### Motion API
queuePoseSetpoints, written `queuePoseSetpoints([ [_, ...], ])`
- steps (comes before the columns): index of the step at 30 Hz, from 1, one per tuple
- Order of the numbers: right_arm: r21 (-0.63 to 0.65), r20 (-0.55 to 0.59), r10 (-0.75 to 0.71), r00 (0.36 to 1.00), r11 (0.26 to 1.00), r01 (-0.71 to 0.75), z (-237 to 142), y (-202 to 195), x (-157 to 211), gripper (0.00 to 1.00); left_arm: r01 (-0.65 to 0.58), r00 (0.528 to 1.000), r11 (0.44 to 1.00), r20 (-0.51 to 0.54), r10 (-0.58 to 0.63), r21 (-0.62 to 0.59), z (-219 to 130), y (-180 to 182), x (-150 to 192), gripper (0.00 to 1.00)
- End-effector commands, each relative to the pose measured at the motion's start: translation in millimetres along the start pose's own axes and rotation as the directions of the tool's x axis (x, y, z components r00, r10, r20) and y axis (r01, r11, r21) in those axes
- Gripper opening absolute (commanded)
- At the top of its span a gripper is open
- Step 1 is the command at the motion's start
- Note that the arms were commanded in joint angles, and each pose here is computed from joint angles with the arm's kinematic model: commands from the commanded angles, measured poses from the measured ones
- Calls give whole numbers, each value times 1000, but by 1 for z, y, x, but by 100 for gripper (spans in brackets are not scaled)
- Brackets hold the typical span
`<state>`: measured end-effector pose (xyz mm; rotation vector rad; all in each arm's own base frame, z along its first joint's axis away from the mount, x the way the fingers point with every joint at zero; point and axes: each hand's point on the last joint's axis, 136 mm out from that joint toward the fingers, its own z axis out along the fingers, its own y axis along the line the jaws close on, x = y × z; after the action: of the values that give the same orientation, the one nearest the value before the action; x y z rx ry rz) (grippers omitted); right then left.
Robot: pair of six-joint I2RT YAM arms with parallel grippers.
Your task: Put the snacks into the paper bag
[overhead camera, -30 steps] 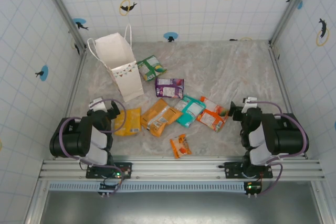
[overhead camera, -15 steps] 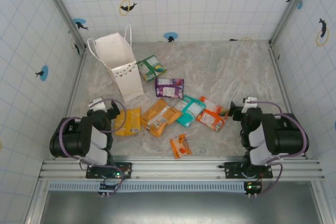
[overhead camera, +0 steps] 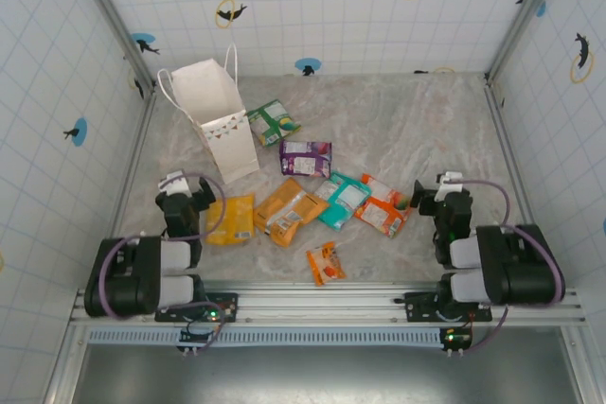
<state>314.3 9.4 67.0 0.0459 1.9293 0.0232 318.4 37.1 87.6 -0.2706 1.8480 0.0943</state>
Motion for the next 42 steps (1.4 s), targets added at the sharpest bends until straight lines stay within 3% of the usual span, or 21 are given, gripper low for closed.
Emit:
queuePoseSetpoints([
  [1,-14,-57,4,998,1000,-4,4,8,-15,98,28,990,1000,-137,-29,-8,-3,-1,15,94],
  [9,-91,-130,51,990,994,-63,-2,47,-80,98,61,970,996,-237,-44,65,-25,-23,-43,82],
  [15,-177,-284,92,954,973,-147,-1,99,-114,98,97,960,984,-274,-53,149,-47,-50,-94,74],
  [20,-272,-343,39,939,952,-139,-8,155,-130,98,84,940,970,-341,0,230,-61,-80,-128,69],
  [31,-363,-449,24,893,909,-207,-26,228,-123,98,129,883,943,-469,32,307,-79,-140,-175,68],
  [42,-358,-514,52,856,894,-269,-26,245,-102,98,217,859,931,-511,-40,293,-64,-191,-222,65],
])
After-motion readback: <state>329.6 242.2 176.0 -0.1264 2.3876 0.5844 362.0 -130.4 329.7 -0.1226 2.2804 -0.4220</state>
